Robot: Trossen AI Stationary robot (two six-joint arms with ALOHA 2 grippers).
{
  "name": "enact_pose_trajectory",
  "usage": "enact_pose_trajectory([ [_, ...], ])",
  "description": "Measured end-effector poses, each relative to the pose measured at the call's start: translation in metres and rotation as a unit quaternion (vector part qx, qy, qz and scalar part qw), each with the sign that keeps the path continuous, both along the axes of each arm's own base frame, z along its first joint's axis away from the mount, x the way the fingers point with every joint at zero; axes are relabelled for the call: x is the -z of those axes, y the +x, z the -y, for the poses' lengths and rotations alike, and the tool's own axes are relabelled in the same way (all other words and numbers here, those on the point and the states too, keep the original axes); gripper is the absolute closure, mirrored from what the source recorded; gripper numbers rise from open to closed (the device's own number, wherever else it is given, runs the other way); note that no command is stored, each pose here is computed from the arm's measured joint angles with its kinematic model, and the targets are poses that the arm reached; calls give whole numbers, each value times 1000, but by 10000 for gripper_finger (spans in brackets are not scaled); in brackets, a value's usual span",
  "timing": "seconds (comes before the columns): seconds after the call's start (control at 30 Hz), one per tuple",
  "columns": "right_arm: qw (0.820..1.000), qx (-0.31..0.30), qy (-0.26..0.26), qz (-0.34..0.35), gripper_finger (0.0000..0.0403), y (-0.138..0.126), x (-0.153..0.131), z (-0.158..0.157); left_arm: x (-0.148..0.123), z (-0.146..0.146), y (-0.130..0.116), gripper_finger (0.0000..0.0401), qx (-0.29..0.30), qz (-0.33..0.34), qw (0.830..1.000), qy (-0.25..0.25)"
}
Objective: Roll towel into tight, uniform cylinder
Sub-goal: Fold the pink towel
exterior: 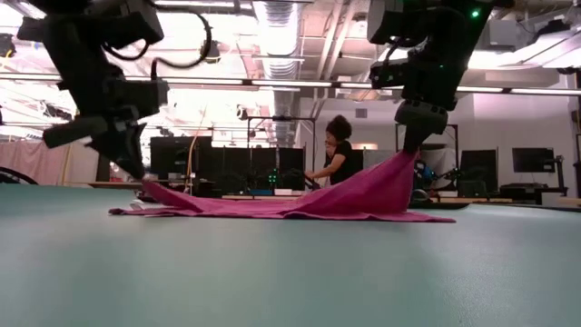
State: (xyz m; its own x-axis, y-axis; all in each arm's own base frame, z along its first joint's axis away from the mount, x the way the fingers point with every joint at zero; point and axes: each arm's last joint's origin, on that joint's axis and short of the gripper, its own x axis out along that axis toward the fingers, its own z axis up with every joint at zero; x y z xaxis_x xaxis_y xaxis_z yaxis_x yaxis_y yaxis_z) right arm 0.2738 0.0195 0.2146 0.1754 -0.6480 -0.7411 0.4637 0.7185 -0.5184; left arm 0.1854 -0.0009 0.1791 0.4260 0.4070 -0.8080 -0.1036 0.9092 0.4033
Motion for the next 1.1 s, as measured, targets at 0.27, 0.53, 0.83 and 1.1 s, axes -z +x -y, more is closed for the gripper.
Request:
enact_pose_trajectory([
  [0.27,1000,-25,4,8,400,0,0,-14,-19,1,-12,401,-1,64,997,-43],
  [0.53,999,-49,4,21,400,0,-2,-29,-17,10,-15,401,12,65,996,-58],
  [0.83,998,-53,-11,33,400,-2,-5,-39,-30,13,-25,401,11,113,990,-79],
  [1.1,996,-57,-26,67,399,-12,-18,-49,-34,13,-28,401,18,124,988,-93],
])
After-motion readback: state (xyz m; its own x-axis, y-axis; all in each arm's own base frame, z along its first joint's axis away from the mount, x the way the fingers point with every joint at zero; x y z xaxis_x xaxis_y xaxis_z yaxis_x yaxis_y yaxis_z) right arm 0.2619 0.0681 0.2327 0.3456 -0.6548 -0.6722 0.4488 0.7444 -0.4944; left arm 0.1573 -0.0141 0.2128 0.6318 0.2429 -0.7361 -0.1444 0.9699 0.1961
